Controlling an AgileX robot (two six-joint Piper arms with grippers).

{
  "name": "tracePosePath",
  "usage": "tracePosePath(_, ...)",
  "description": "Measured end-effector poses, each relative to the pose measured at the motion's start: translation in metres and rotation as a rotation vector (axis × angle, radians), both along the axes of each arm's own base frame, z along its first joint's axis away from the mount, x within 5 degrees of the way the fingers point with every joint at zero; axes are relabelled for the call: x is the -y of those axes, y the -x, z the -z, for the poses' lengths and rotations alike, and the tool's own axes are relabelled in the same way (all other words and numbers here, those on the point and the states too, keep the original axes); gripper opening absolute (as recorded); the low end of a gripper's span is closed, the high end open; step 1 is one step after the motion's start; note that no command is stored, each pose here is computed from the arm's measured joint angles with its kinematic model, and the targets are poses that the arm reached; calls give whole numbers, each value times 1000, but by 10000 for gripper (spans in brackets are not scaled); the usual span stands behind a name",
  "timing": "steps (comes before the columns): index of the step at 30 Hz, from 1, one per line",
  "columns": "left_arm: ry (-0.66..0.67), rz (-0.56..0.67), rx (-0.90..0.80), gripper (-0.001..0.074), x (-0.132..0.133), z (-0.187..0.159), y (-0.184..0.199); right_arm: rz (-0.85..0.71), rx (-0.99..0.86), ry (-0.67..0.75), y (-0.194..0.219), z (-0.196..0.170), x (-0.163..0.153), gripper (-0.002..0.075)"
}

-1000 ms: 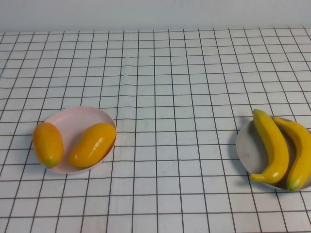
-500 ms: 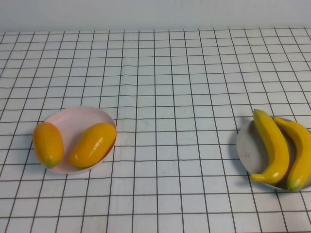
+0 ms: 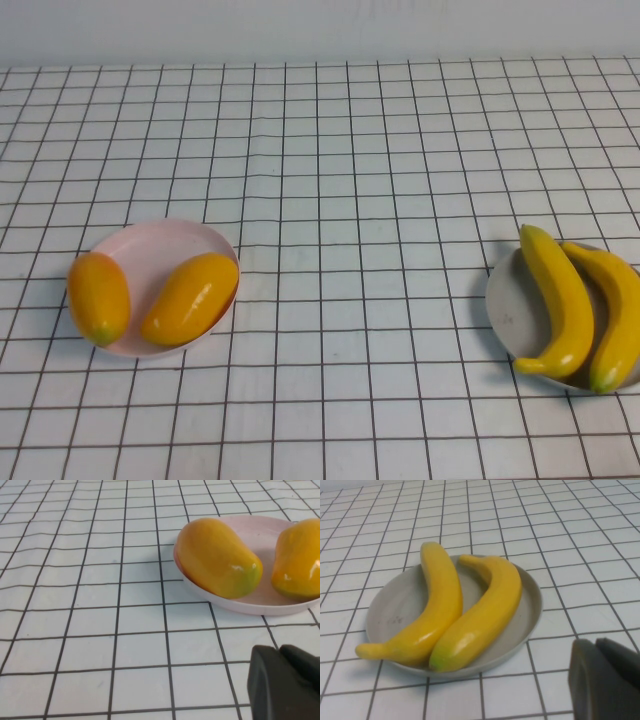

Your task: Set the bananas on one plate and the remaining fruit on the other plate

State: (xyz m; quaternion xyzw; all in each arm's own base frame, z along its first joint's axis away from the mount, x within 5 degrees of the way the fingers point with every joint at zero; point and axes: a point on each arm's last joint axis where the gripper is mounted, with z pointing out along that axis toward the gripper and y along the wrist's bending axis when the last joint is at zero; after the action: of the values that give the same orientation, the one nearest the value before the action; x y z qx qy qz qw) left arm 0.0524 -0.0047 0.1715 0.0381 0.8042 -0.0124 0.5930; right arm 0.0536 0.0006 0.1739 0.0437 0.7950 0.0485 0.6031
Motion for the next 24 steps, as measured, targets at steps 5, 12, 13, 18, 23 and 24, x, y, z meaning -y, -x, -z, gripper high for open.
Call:
tracePosePath(5,0,0,0,-4,0,0,0,0,-2,-2,0,0,0,-15)
tracePosePath(12,0,0,0,-4,0,0,0,48,-4,-1,0,0,3,-15)
tracePosePath(13,0,0,0,-4,0,0,0,61,-4,-1,0,0,3,-15)
tracePosePath(18,0,0,0,-4,0,0,0,77,-4,-1,0,0,4,-15)
tracePosePath(23,0,0,0,-4,0,0,0,77,-4,-1,0,0,4,-16)
tracePosePath(24,0,0,0,-4,0,0,0,77,-4,-1,0,0,4,-16)
